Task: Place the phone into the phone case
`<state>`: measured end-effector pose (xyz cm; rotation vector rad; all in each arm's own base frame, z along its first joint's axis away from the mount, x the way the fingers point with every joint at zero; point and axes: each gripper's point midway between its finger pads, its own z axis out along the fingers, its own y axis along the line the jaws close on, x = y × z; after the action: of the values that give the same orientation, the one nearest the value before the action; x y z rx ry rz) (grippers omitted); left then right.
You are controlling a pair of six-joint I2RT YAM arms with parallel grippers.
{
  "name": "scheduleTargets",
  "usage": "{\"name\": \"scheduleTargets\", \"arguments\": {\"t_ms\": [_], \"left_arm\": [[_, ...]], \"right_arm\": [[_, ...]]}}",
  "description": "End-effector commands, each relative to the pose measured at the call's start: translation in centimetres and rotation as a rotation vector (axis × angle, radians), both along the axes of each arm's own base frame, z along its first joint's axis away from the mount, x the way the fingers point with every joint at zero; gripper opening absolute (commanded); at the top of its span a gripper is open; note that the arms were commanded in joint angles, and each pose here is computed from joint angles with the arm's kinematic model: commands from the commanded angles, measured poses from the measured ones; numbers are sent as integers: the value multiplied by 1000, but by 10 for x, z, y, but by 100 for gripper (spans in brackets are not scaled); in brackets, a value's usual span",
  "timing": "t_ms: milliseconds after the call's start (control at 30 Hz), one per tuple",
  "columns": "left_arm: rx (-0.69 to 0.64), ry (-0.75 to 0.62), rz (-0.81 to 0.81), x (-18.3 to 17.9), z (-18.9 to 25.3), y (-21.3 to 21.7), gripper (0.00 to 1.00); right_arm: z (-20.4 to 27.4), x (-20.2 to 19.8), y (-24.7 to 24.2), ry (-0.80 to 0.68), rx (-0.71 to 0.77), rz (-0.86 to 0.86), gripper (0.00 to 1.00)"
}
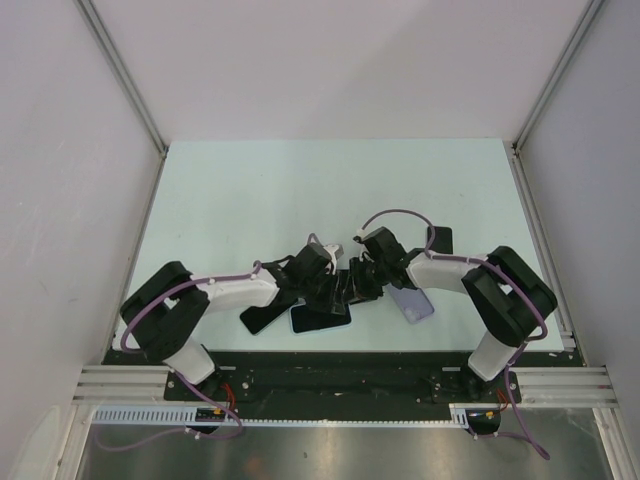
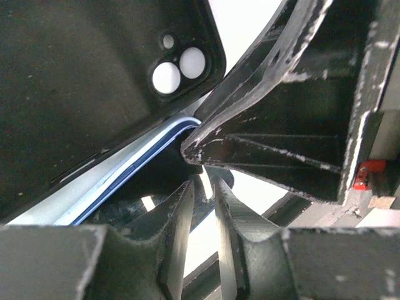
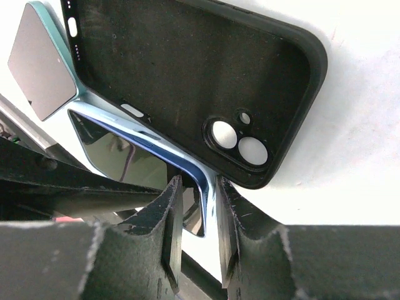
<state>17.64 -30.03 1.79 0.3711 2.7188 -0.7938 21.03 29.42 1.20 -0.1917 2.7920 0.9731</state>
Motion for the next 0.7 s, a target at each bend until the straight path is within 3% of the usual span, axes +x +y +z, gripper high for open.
{"name": "scheduleTargets", "arguments": {"t_ms": [0, 367, 667], "left_arm": [[423, 158, 9, -44, -83, 96, 30], [438, 240, 25, -57, -100, 100, 18], [384, 199, 40, -49, -86, 90, 17]], "right_arm": [[-82, -51, -45, 66, -354, 67, 18], [-85, -53, -56, 58, -458, 68, 16], [-78, -48, -57, 20, -482, 82, 12]]}}
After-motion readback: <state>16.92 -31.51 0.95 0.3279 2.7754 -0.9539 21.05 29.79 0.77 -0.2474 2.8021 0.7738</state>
